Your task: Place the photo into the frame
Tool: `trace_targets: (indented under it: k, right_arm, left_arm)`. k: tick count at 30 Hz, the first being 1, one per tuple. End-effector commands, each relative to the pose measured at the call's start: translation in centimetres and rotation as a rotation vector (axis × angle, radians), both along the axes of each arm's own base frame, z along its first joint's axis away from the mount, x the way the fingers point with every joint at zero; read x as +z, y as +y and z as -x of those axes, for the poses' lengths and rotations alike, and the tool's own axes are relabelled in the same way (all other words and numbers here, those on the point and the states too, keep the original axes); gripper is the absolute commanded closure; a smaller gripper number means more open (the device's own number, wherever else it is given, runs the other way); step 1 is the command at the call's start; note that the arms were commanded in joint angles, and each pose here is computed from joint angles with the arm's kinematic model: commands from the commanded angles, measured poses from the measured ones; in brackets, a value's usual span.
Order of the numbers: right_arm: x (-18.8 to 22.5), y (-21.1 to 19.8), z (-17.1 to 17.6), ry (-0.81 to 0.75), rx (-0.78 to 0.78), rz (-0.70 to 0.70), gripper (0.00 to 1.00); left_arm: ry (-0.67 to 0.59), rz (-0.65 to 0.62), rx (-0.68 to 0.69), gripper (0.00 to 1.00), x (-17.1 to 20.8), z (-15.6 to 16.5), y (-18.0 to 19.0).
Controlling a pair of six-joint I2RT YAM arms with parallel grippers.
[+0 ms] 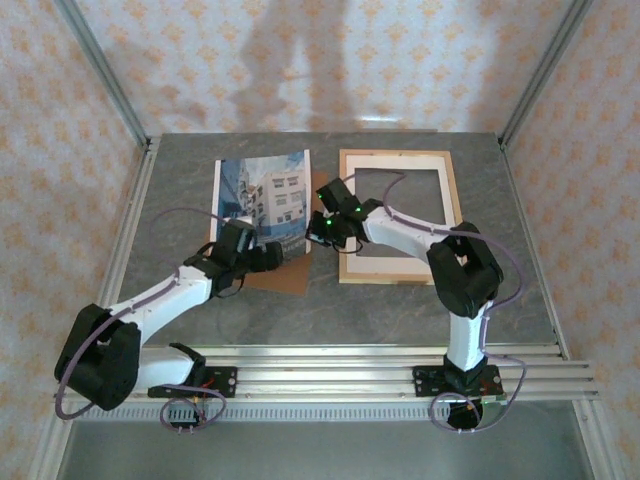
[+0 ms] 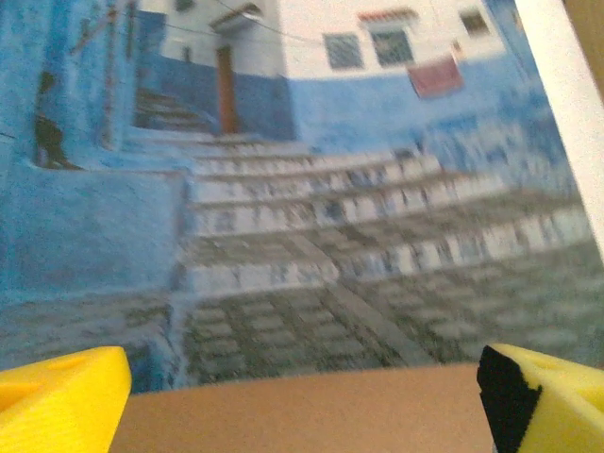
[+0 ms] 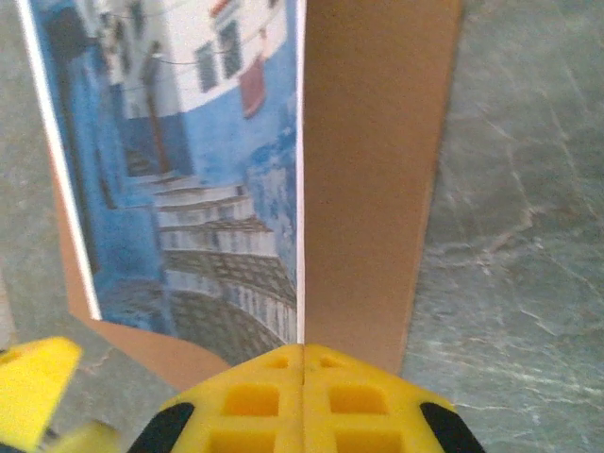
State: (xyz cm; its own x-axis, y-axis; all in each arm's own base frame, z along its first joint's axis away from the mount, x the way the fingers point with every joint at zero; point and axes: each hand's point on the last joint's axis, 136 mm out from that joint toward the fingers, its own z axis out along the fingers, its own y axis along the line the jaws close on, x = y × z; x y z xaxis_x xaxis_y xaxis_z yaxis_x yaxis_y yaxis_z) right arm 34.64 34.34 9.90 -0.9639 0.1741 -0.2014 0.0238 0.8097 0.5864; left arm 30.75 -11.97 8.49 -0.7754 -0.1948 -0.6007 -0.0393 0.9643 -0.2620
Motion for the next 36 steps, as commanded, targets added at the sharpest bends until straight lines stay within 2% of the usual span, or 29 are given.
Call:
trace_targets:
  k: [1,4,7,14,17,20,36]
  right_arm:
    - [1.8,0.0,0.1,-0.013,0.046,0.005,1.00]
    - [2.5,0.0,-0.5,-0.018,0.043,-0.009,1.00]
    - [3.3,0.5,-0.7,-0.021,0.052,-0.037,1.00]
    - [3.7,0.3,0.0,-0.017,0.070,-0.040,1.00]
    - [3.9,0.4,0.3,-0.013,0.078,-0.059,1.00]
    - [4.2,0.6,0.4,-0.012,0.079,-0.073,1.00]
    - [4.0,0.8,0.2,-0.014,0.083,-0.078,1.00]
  left_arm:
    - [-0.107,-0.156,-0.091,0.07,1.7,-0.6,-1.1]
    - [-0.154,-0.226,-0.196,0.09,2.1,-0.2,-3.6]
    - [-0.169,-0.302,-0.240,0.09,2.0,-0.3,-4.8]
    - [-0.203,-0.497,-0.216,0.08,1.8,-2.4,-3.8]
    - [-0.221,-0.538,-0.218,0.08,1.8,-3.1,-3.8]
    - [-0.221,-0.549,-0.236,0.12,1.5,-3.5,-4.2]
    - [-0.195,-0.427,-0.354,0.51,-0.2,-3.1,-7.2]
